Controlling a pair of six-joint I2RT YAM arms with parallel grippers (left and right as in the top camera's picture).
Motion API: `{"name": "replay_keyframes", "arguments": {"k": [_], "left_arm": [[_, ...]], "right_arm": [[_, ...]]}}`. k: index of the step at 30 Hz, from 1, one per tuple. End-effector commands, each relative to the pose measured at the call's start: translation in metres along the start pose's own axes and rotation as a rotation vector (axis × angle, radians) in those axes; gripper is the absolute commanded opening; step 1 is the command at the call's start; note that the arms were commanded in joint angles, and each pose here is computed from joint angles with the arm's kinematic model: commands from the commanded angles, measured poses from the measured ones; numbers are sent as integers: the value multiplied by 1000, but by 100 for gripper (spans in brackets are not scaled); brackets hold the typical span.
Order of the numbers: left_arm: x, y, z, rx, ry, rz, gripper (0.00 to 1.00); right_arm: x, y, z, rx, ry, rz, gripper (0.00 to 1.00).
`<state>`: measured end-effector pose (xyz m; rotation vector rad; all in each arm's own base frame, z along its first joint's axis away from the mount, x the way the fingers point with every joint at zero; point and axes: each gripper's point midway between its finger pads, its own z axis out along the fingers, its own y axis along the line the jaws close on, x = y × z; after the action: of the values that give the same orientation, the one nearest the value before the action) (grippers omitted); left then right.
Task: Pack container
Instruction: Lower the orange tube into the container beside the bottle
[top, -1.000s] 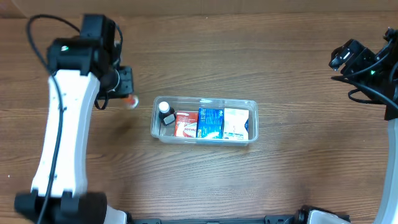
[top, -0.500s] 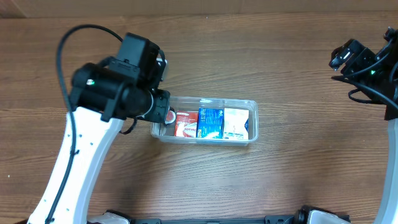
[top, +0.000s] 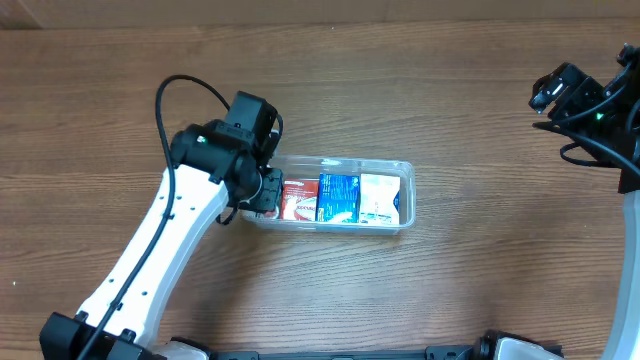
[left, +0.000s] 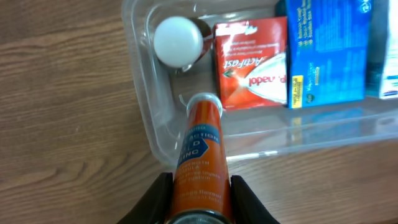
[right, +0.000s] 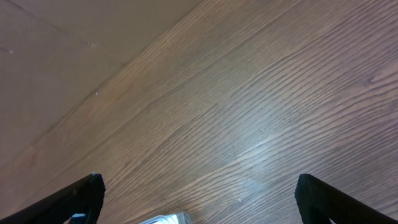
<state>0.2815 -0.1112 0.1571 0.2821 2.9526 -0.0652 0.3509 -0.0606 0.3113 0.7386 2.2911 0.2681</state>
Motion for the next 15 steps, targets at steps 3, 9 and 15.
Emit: {"name": "replay_keyframes", "arguments": {"k": [3,9,15], "left_arm": [[-1,8,28,-50,-33,-12,14],[-6,13,41,-81,-67,-10,20],[-12,12,43,-75,-95,-12,51]], "right_arm": [[-3,1,-3,-6,-13,-3,100],[-3,1,-3,-6,-13,-3,100],[-3,1,-3,-6,-13,-3,100]]}}
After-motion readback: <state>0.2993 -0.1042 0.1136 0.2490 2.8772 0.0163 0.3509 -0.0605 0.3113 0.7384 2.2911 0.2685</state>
